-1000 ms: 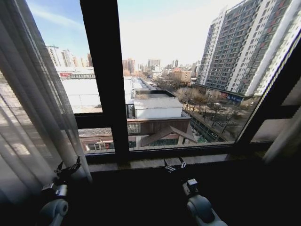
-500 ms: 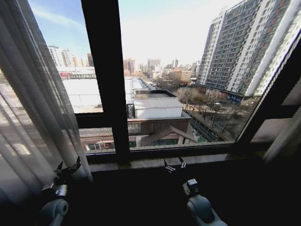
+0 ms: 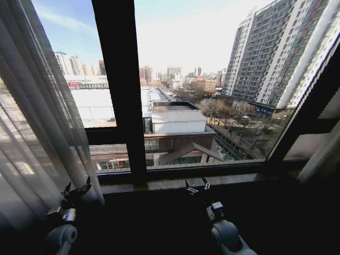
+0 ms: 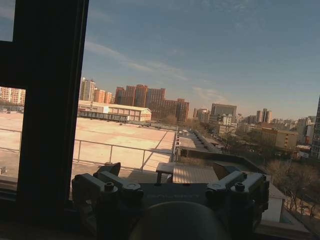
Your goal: Open the curtains by pulling them apart, changing their state from closed to fully open.
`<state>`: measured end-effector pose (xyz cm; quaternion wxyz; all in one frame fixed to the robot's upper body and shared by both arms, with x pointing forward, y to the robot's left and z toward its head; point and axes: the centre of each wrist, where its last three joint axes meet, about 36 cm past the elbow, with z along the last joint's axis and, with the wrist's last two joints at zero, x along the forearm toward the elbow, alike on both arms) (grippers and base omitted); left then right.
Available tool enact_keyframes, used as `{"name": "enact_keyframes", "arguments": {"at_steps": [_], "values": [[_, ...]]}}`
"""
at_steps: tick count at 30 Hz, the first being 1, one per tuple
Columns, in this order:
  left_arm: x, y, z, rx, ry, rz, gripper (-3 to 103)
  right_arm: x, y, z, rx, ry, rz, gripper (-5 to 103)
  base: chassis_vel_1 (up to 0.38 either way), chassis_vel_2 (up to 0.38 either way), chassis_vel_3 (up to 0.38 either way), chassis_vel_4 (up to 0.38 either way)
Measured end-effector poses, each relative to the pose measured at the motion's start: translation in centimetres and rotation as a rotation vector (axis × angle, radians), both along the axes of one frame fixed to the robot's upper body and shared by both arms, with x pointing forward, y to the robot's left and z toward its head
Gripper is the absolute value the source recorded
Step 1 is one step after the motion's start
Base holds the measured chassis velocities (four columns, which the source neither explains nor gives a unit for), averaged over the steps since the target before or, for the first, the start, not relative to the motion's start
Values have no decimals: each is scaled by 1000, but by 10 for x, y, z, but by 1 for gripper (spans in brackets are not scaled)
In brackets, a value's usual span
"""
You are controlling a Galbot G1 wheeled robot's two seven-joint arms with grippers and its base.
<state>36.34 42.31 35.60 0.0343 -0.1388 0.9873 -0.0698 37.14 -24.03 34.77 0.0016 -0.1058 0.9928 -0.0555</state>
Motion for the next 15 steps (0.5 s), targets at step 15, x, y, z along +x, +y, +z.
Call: {"name": "enact_keyframes", "arguments": {"at_steps": [15], "values": [[0, 0, 0, 0, 0, 0, 100, 0, 0, 0, 0, 0, 0, 100, 0, 0, 0, 0]]}}
